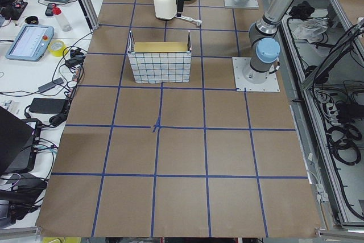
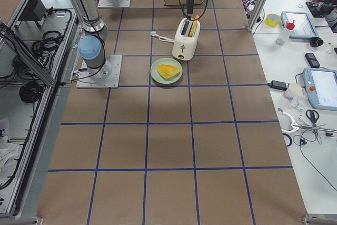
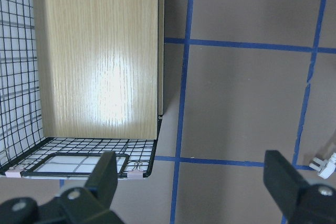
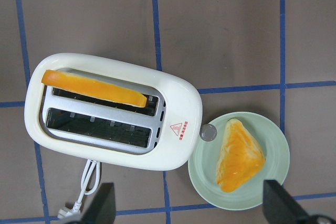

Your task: Press toaster with right arm

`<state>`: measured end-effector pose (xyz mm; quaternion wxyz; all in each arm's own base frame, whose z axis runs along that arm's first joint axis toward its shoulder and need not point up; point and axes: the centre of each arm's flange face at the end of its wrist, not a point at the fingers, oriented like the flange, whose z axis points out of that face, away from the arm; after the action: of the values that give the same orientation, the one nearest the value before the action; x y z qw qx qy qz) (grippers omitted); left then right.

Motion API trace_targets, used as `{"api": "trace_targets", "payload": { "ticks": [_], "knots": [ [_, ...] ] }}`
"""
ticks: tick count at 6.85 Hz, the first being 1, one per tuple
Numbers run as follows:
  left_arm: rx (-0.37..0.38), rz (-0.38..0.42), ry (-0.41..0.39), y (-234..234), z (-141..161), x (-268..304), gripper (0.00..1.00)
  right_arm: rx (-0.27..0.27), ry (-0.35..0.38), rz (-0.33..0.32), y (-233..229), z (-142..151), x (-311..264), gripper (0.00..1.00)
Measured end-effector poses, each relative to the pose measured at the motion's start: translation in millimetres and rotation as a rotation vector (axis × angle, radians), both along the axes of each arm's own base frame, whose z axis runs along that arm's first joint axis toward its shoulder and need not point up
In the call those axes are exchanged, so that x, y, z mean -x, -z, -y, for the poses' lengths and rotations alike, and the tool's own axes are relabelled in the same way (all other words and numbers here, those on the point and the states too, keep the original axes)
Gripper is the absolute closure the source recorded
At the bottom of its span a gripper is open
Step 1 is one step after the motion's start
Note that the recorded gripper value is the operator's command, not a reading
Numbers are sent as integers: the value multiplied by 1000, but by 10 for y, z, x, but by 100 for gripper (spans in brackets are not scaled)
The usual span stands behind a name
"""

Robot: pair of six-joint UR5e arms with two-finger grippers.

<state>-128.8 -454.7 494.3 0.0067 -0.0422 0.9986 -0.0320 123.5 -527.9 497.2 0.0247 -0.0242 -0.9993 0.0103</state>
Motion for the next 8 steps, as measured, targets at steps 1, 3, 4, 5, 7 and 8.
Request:
{"api": "trace_targets", "payload": {
  "ticks": [1, 3, 4, 5, 7, 8],
  "knots": [
    [0, 0, 0, 0, 0, 0, 0, 0, -1, 5, -7, -5, -11, 0],
    [0, 0, 0, 0, 0, 0, 0, 2, -6, 29, -12, -7, -51, 0],
    [0, 0, 0, 0, 0, 0, 0, 2, -6, 34, -11, -6, -55, 0],
    [0, -1, 0, 0, 0, 1, 0, 2, -6, 35, -12, -6, -55, 0],
    [0, 0, 0, 0, 0, 0, 0, 1, -6, 36, -12, -7, -55, 0],
    [0, 0, 0, 0, 0, 0, 0, 1, -6, 36, -11, -6, -55, 0]
  ]
}}
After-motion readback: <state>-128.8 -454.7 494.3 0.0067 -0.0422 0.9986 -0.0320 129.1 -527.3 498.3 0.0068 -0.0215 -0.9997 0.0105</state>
